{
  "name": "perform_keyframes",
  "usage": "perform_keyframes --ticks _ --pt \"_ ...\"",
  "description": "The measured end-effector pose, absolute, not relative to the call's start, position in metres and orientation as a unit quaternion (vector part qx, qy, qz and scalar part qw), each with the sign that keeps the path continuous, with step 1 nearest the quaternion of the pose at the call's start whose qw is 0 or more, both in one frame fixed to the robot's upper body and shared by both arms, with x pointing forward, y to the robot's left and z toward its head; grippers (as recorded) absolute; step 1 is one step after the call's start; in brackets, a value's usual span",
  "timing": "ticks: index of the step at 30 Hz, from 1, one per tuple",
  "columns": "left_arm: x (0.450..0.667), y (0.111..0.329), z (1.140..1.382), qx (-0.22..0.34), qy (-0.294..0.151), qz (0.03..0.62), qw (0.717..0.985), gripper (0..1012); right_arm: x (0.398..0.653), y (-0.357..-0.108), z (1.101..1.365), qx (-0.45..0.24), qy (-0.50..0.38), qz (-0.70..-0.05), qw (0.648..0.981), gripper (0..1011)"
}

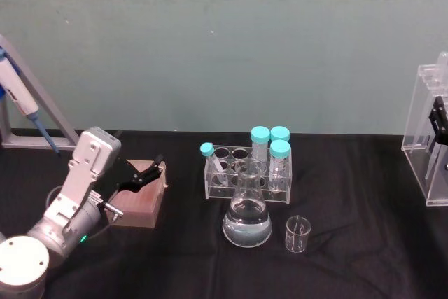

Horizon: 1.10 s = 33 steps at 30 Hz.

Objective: Place the experimental apparatus aside using one hand.

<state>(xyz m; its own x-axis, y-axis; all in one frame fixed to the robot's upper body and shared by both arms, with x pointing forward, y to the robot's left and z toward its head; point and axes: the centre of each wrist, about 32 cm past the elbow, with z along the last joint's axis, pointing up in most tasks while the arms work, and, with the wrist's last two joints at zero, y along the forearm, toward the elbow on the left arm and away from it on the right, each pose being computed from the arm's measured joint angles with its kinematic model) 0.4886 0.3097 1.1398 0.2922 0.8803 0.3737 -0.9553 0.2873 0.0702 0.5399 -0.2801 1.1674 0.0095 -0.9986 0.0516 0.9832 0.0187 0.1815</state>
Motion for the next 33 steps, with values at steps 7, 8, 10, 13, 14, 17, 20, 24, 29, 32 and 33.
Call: perform_keyframes --ticks 7,8,10,13,14,17,20,24,29,32,33 --pt "0.489 0.310 1.140 0.141 -0.132 0.580 0.791 1000 0.539 -0.287 1.167 0.047 -0.085 -0.701 0.707 612" --pt "0.489 0.310 1.140 0.142 -0.132 0.580 0.791 1000 0.539 -0.289 1.166 0.047 -0.085 -0.701 0.707 612" --pt "0.489 0.310 1.140 0.141 -0.132 0.580 0.791 1000 0.539 -0.291 1.166 0.047 -0.086 -0.701 0.707 612" --pt "0.489 0.310 1.140 0.142 -0.132 0.580 0.791 1000 0.539 -0.294 1.166 0.046 -0.086 -0.701 0.707 612" --pt "0.489 0.310 1.140 0.142 -0.132 0.580 0.791 1000 0.539 -0.296 1.166 0.046 -0.086 -0.701 0.707 612" --pt "0.489 0.310 1.140 0.141 -0.132 0.580 0.791 1000 0.539 -0.299 1.166 0.045 -0.086 -0.701 0.706 612" --pt "0.489 0.310 1.140 0.141 -0.132 0.580 0.791 1000 0.540 -0.305 1.165 0.045 -0.086 -0.702 0.705 612" --pt "0.489 0.310 1.140 0.142 -0.132 0.580 0.791 1000 0.541 -0.309 1.164 0.045 -0.087 -0.703 0.705 612" --pt "0.489 0.310 1.140 0.141 -0.132 0.580 0.791 1000 0.541 -0.314 1.164 0.046 -0.087 -0.703 0.705 612" --pt "0.489 0.310 1.140 0.141 -0.132 0.580 0.791 1000 0.542 -0.319 1.163 0.047 -0.086 -0.703 0.705 612" --pt "0.489 0.310 1.140 0.142 -0.132 0.580 0.791 1000 0.543 -0.320 1.162 0.047 -0.086 -0.703 0.705 612"
